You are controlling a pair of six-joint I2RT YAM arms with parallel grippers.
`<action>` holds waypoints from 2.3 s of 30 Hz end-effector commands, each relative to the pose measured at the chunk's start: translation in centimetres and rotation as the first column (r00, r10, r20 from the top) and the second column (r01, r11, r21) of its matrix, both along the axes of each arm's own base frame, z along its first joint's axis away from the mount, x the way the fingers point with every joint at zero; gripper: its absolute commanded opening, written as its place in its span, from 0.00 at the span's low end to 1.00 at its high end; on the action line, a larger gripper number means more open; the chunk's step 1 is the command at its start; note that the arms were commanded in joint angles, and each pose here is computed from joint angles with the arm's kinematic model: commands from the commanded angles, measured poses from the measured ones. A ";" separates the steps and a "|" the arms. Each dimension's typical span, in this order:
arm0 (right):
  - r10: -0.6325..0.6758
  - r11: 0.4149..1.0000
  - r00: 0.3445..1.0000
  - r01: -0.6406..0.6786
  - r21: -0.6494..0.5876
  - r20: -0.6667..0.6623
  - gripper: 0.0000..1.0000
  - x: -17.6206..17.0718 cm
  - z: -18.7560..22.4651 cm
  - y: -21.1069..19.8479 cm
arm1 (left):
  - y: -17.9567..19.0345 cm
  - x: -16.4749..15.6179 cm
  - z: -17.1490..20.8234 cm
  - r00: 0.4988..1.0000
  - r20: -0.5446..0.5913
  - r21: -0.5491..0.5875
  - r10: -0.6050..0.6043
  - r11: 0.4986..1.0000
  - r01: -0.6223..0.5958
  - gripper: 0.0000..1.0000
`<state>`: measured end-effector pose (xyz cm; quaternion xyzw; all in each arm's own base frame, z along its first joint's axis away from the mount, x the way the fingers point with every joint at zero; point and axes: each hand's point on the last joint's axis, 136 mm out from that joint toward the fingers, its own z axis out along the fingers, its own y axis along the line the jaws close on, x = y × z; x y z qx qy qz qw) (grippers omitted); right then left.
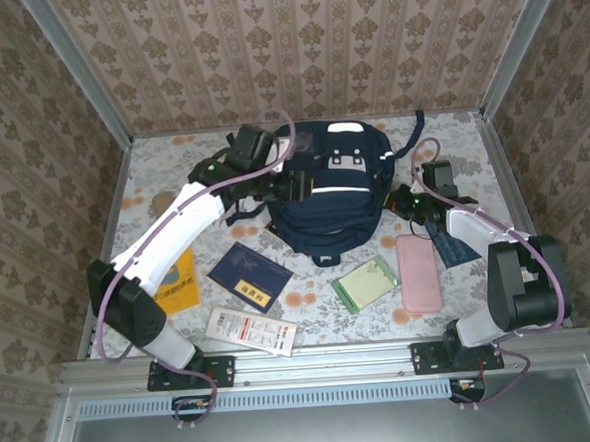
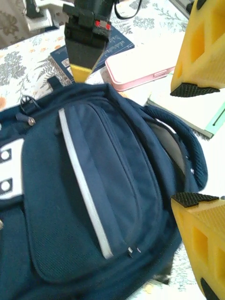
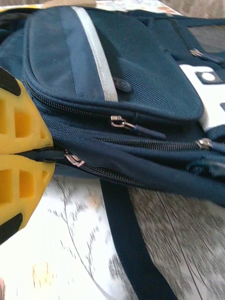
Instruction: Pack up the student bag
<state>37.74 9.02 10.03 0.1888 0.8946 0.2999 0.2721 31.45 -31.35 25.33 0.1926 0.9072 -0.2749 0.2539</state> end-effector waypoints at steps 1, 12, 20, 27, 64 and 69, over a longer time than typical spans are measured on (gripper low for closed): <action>0.088 0.991 0.995 -0.093 0.101 0.052 0.00 -0.8 2.1 2.9 | -3.3 -0.8 -2.7 0.980 0.035 0.150 -0.196 0.971 0.189 0.59; 0.122 0.965 0.991 -0.130 0.229 0.048 0.00 -1.9 3.6 4.5 | -10.7 -2.9 -8.7 0.829 0.116 0.330 -0.548 0.808 0.488 0.57; 0.125 0.943 0.991 -0.135 0.304 0.053 0.00 -1.4 4.2 5.0 | -10.1 -0.5 -12.0 0.820 0.163 0.467 -0.549 0.775 0.426 0.52; 0.120 0.931 0.991 -0.132 0.341 0.055 0.00 -1.1 4.5 5.0 | -10.0 -0.1 -14.7 0.832 0.127 0.482 -0.540 0.767 0.424 0.54; 0.118 0.898 0.992 -0.125 0.422 0.043 0.00 -0.8 4.0 5.3 | -10.7 -3.0 -11.7 0.850 0.157 0.225 -0.503 0.856 0.465 0.62; 0.120 0.895 0.992 -0.129 0.427 0.047 0.00 -0.9 4.3 5.3 | -11.0 -3.6 -11.8 0.850 0.144 0.183 -0.507 0.857 0.481 0.62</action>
